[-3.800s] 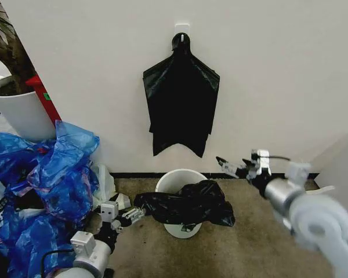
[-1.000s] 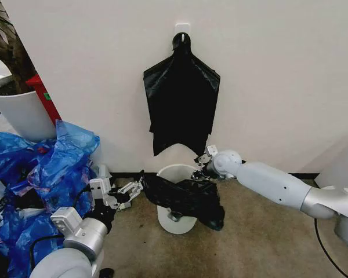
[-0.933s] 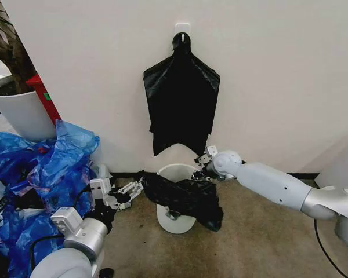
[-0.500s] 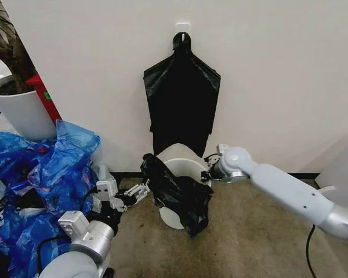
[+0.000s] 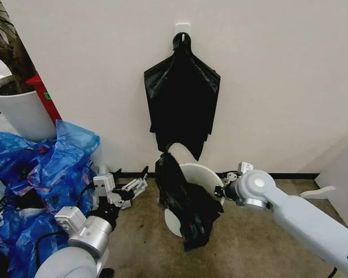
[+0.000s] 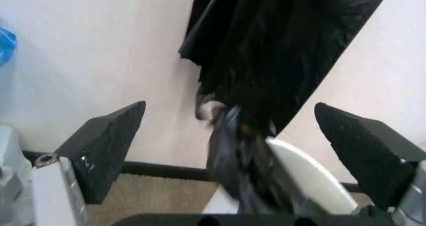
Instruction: Place the garbage bag over the trash bin.
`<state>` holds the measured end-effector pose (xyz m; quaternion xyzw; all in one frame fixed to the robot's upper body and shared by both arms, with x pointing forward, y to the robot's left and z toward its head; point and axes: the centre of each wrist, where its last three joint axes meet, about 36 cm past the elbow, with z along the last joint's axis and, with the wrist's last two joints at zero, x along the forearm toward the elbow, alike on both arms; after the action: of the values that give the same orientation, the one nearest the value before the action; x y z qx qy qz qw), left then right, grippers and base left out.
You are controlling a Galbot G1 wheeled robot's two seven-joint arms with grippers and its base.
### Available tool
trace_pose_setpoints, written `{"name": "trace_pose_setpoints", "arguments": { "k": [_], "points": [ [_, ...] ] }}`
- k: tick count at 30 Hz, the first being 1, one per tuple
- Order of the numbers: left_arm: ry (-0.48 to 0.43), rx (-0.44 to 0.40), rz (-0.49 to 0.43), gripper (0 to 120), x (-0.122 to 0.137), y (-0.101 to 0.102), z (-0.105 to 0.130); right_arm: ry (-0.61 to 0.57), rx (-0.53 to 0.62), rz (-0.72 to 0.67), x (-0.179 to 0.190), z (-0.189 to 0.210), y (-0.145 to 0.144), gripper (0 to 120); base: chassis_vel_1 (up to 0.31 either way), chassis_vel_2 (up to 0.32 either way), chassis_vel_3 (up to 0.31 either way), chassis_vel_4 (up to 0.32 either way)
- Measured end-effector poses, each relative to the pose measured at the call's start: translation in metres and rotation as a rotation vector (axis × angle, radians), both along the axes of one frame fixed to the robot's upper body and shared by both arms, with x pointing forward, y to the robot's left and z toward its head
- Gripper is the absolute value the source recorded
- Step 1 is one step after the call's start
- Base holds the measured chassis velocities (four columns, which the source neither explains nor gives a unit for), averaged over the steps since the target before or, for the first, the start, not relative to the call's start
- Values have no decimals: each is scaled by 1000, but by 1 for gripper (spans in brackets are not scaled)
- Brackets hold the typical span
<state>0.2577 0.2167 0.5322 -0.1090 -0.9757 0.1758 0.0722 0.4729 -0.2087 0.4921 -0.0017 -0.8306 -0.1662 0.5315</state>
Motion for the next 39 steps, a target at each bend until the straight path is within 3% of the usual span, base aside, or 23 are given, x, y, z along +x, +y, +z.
{"name": "trace_pose_setpoints", "arguments": {
  "k": [4, 8, 16, 27, 39],
  "points": [
    [0, 1, -7, 100, 0, 0, 0, -33, 32, -144, -18, 14, -9, 0, 0, 0, 0, 0],
    [-1, -6, 3, 100, 2, 1, 0, -40, 41, -337, -29, 20, 15, 0, 0, 0, 0, 0],
    [-34, 0, 23, 100, 10, 10, 8, 16, -30, -426, -70, -7, 33, 0, 0, 0, 0, 0],
    [-35, -5, 19, 100, 9, 9, 8, -5, -25, -507, -76, -32, 33, 0, 0, 0, 0, 0],
    [-47, 6, 0, 100, 7, 6, 6, -73, -86, -485, -82, -35, 37, 44, 0, 0, 0, 0]
  ]
}}
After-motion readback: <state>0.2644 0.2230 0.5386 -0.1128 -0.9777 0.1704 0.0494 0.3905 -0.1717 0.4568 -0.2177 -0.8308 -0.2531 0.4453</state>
